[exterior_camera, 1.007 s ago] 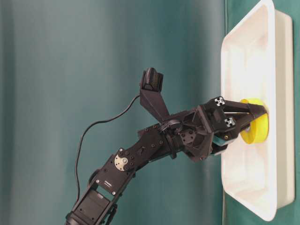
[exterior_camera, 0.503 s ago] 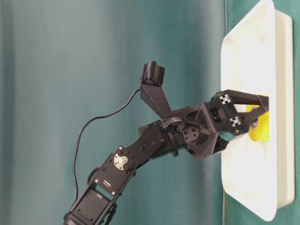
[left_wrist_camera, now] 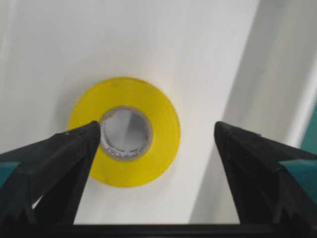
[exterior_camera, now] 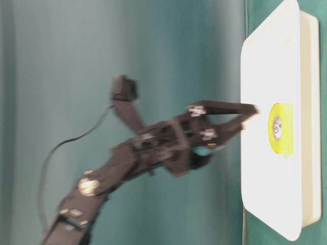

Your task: Pick up the tape from a random location and place it into the white case.

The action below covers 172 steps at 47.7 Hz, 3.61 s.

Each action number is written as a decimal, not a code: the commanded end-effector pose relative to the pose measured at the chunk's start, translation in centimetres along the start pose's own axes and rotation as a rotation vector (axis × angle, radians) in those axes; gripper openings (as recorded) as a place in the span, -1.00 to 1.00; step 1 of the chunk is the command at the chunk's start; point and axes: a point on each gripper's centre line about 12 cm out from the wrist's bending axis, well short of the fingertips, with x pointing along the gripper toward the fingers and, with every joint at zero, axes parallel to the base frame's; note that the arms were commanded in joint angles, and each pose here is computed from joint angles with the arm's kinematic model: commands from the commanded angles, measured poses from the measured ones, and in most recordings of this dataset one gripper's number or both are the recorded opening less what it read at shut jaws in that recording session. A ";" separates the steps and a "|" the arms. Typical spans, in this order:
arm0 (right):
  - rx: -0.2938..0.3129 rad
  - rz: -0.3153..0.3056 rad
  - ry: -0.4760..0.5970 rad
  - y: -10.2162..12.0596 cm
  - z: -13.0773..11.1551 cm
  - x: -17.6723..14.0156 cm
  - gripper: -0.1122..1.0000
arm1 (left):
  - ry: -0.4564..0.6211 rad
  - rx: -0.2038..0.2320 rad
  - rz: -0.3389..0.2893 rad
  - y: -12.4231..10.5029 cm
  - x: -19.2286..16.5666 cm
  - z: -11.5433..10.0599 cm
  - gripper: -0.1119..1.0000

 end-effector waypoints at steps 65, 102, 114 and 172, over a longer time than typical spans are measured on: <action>-0.004 -0.004 -0.052 -0.1 2.1 0.1 0.86 | -0.598 0.153 -0.078 -3.7 -20.2 -1.2 0.94; -0.003 -0.006 -0.043 -0.2 2.2 0.1 0.86 | -0.696 0.209 -0.168 -4.2 -24.2 -14.4 0.94; -0.001 -0.007 -0.015 -0.2 1.8 0.1 0.86 | -0.730 0.212 -0.177 -4.1 -21.7 -16.6 0.94; -0.014 0.175 0.064 3.9 0.9 -0.2 0.86 | -0.752 0.238 -0.224 -5.1 -20.3 -18.3 0.94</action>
